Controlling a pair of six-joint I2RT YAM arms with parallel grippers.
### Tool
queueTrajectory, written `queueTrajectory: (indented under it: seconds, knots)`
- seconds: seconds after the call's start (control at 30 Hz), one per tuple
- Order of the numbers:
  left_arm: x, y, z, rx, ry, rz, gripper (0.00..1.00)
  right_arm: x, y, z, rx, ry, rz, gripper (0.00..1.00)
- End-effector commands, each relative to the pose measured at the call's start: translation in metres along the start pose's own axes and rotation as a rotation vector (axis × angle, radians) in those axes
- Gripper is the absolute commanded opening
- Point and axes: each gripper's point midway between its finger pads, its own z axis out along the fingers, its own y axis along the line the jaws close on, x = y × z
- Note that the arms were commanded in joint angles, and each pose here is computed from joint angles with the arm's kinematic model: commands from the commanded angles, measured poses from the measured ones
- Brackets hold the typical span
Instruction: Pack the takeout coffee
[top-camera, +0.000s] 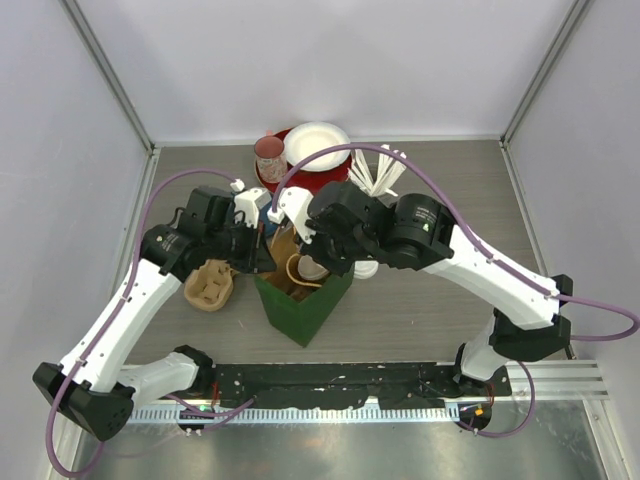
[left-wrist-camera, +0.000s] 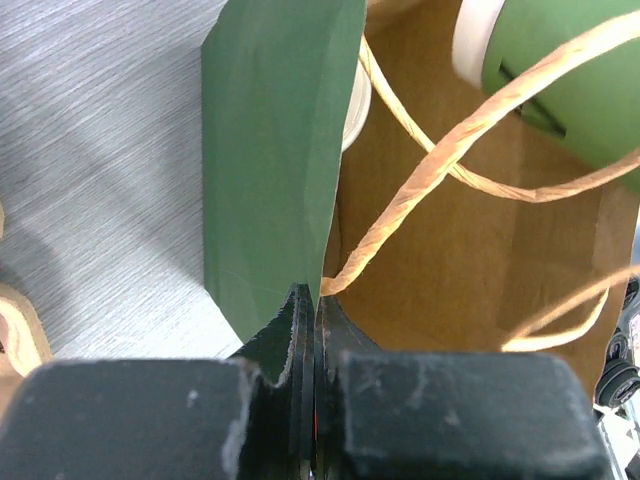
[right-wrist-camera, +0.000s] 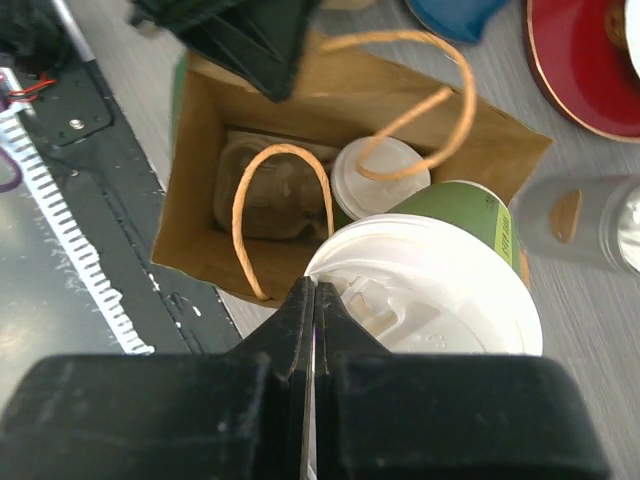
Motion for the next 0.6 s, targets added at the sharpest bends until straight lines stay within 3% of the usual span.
queueTrajectory:
  seconds: [0.0,0.23,0.4,0.57]
  knots:
    - [-0.015,-0.011,-0.004,0.048,-0.059,0.016,0.0,-0.028,0.028,0.002,-0.141,-0.105,-0.069,0.01]
    - [-0.013,-0.008,-0.004,0.04,-0.056,0.06,0.0,-0.03,0.026,0.002,-0.134,-0.104,-0.086,0.01]
    - [-0.017,-0.002,-0.006,0.013,-0.057,0.204,0.0,-0.04,0.01,-0.011,-0.054,-0.129,-0.075,0.01]
    - [-0.014,-0.005,-0.007,0.024,-0.034,0.255,0.0,-0.037,0.0,-0.018,-0.003,-0.11,-0.059,0.01]
